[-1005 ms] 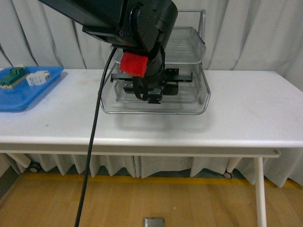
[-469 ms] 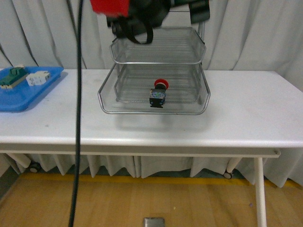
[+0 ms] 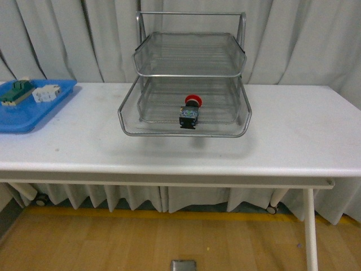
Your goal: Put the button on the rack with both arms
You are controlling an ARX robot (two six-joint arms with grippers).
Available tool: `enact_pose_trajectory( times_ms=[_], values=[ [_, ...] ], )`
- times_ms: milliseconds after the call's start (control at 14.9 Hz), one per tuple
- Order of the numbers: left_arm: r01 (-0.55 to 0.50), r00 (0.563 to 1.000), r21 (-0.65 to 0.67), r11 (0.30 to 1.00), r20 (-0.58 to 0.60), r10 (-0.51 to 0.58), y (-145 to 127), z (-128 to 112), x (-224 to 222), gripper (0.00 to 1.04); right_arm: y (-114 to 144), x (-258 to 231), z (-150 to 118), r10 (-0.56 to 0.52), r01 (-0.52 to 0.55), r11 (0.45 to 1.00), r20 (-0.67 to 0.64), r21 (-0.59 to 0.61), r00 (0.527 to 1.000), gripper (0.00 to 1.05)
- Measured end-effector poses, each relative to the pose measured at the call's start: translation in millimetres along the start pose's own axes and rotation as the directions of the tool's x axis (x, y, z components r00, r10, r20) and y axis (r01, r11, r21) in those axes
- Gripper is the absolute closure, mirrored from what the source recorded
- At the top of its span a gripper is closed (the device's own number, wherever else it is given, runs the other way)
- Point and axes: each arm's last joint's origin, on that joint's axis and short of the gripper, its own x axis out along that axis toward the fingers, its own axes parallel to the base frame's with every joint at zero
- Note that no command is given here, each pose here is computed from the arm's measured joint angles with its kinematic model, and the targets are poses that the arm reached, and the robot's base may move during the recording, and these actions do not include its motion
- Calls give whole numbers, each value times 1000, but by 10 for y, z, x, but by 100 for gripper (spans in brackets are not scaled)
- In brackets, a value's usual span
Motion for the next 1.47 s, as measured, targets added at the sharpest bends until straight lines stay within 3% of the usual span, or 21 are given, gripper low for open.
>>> enact_pose_trajectory(
  times_ms=[201, 335, 1005, 1474],
  values=[
    [40, 995, 51, 998, -96, -35, 284, -476, -440, 87, 0, 0, 0, 0, 0, 1000, 0, 0, 1000, 6],
    [30, 997, 50, 998, -78, -26, 442, -543, -649, 103, 0, 0, 0, 0, 0, 1000, 0, 0, 1000, 6],
    [25, 996, 50, 998, -88, -21, 861, -825, -1332, 103, 0, 0, 0, 0, 0, 1000, 0, 0, 1000, 6],
    [34, 997, 49, 998, -77, -30, 873, -931, -1585, 103, 0, 0, 0, 0, 0, 1000, 0, 0, 1000, 6]
  ],
)
